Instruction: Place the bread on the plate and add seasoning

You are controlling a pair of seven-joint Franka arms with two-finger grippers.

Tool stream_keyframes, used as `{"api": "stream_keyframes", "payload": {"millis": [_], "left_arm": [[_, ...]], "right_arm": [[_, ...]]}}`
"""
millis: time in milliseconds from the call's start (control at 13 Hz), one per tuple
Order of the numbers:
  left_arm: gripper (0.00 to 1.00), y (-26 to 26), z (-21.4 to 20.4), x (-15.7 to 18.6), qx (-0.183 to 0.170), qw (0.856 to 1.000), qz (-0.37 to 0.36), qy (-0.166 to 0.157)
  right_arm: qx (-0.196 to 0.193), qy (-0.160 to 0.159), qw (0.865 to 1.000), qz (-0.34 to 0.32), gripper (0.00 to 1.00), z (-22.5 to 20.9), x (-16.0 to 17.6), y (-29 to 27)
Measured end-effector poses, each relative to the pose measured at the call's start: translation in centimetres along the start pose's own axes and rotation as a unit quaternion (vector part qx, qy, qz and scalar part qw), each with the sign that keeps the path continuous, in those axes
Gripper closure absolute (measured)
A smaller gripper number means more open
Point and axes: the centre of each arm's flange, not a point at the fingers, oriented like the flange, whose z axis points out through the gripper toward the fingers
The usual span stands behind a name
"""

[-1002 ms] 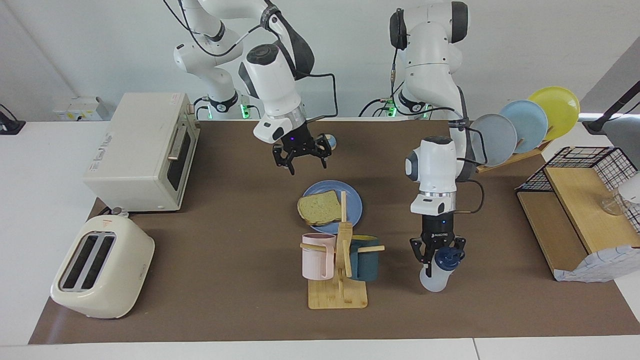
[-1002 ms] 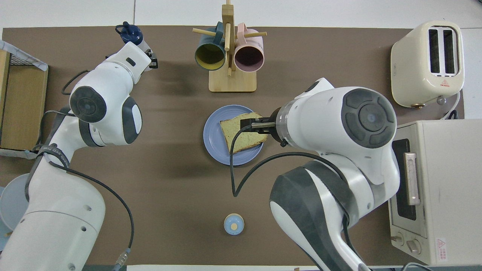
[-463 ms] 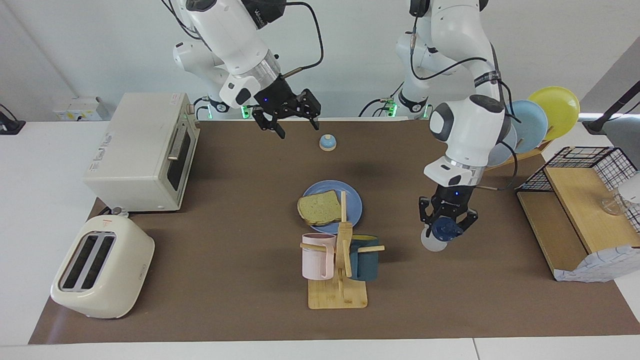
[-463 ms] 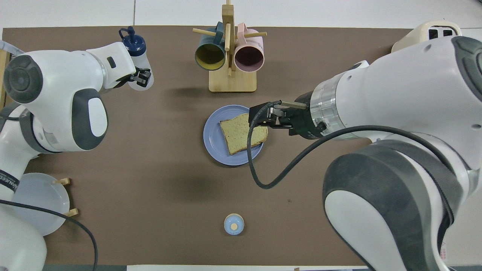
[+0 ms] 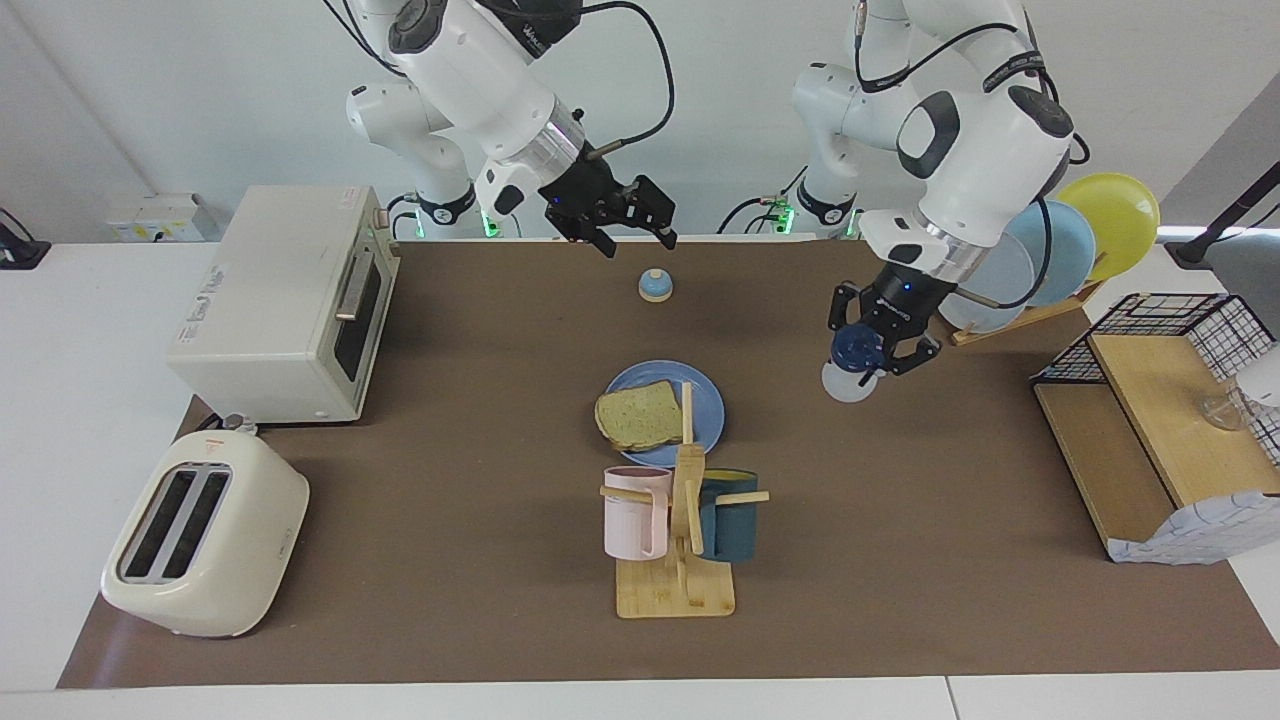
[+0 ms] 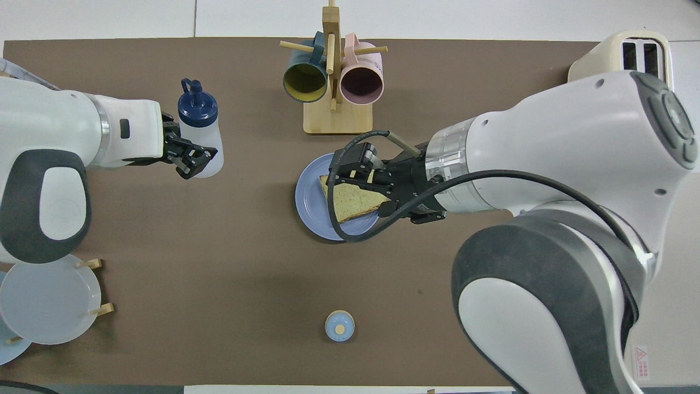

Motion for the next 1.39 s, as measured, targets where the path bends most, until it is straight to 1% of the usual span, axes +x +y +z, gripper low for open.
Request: {"api": "stream_keyframes", "payload": {"millis": [77, 154, 308, 463, 617, 694, 771, 848, 925, 1002, 1080, 1234, 1388], "left_arm": [[0.56, 1.5, -0.4, 0.0, -0.021, 1.000, 0.014, -0.010], [0.56, 2.9, -0.6, 0.0, -0.034, 0.999, 0.030, -0.023], [0.56, 5.8, -0.3, 0.3, -0.040, 0.995, 0.072, -0.058], [0.56, 9.3, 0.5, 0.8, -0.046, 0.988, 0.115, -0.090], [0.56, 12.5, 1.8, 0.8, -0.044, 0.981, 0.152, -0.114], [0.56, 13.5, 2.1, 0.6, -0.042, 0.978, 0.162, -0.121], [0.56, 14.0, 2.2, 0.3, -0.042, 0.977, 0.168, -0.121], [0.56, 14.3, 2.0, -0.1, -0.041, 0.978, 0.170, -0.116], [0.56, 14.4, 1.7, -0.6, -0.039, 0.978, 0.171, -0.109], [0.56, 14.5, 1.4, -1.1, -0.037, 0.979, 0.174, -0.103], [0.56, 14.7, 1.2, -1.4, -0.033, 0.979, 0.176, -0.100], [0.56, 15.1, 1.0, -1.9, -0.030, 0.979, 0.179, -0.096], [0.56, 15.5, 1.1, -1.9, -0.030, 0.978, 0.182, -0.096]], "right_arm": [[0.002, -0.002, 1.000, 0.024, 0.00, 0.5, -0.8, -0.5], [0.002, -0.004, 0.999, 0.040, 0.01, 0.8, -1.5, -0.9], [0.002, -0.004, 0.999, 0.045, 0.01, 0.8, -1.8, -1.0], [0.002, -0.004, 0.999, 0.045, 0.01, 0.8, -1.7, -0.9], [0.001, -0.004, 0.999, 0.046, 0.03, 0.8, -1.7, -0.9], [0.001, -0.005, 0.999, 0.045, 0.04, 0.9, -1.8, -0.9], [0.000, -0.007, 0.999, 0.041, 0.05, 1.2, -2.3, -1.2], [-0.001, -0.010, 0.999, 0.035, 0.12, 1.6, -2.9, -1.5], [-0.004, -0.014, 0.999, 0.029, 0.12, 2.1, -3.7, -1.8], [-0.005, -0.017, 1.000, 0.024, 0.22, 2.5, -4.4, -2.1], [-0.004, -0.016, 1.000, 0.021, 0.30, 2.8, -4.8, -2.3], [0.005, -0.011, 1.000, 0.021, 0.35, 3.2, -5.5, -2.8], [0.009, -0.010, 1.000, 0.027, 0.37, 3.3, -5.8, -3.1]]}}
